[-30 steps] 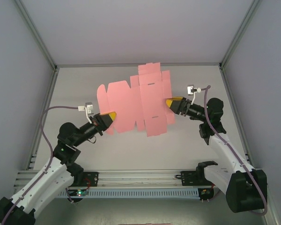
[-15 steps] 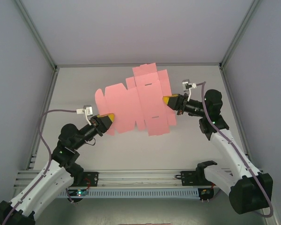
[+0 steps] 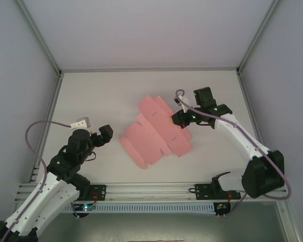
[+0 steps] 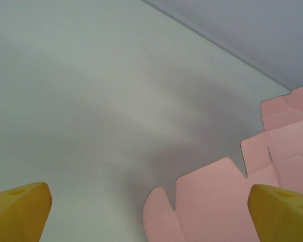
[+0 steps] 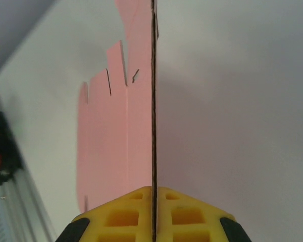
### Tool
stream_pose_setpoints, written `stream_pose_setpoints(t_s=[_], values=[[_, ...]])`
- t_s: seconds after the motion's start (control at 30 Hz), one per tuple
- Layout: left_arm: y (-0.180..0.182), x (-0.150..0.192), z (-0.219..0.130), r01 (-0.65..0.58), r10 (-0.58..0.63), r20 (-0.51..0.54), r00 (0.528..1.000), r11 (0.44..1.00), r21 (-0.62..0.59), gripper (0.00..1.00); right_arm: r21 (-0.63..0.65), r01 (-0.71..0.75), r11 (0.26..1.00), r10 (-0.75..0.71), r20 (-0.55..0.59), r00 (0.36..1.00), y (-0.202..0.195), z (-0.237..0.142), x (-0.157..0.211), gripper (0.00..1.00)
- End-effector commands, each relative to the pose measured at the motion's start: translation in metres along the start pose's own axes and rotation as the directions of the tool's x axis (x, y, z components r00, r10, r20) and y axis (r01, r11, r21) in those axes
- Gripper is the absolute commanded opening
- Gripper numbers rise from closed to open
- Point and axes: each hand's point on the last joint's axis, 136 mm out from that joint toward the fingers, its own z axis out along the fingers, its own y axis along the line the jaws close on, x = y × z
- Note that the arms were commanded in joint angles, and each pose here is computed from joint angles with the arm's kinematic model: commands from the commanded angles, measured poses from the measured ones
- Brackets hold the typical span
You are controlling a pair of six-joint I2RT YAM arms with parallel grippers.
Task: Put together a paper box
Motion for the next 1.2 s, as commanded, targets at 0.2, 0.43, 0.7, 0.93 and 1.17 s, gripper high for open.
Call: stream_pose_setpoints(t_s=[0.2,0.43,0.7,0.93,1.17], values=[[0.008,-0.012,0.011,-0.066,0.068,0.013,0.998,0.992,-0.105,1.0,0.159,0.651,0.742,-0.568,-0.366,0.737,-0.028,0.043,0.02,0.0],[0.006,-0.012,0.029,-0.079,0.079,-0.006,0.997,0.988,-0.13,1.0,0.471,0.788,0.396,-0.765,-0.306,0.567,-0.028,0.052,-0.027,0.0],[-0.011,-0.019,0.043,-0.084,0.083,-0.008,0.996,0.993,-0.088,1.0,0.521,0.806,0.28,-0.847,-0.262,0.463,-0.002,0.041,-0.02,0.0],[-0.068,-0.018,0.061,-0.177,0.19,-0.081,0.978,0.973,0.149,1.0,0.487,0.814,0.318,-0.888,-0.147,0.435,0.024,0.029,-0.01,0.0],[-0.094,-0.04,0.066,-0.185,0.2,-0.065,0.978,0.966,0.182,1.0,0.434,0.835,0.339,-0.884,-0.157,0.441,0.025,0.035,-0.003,0.0]])
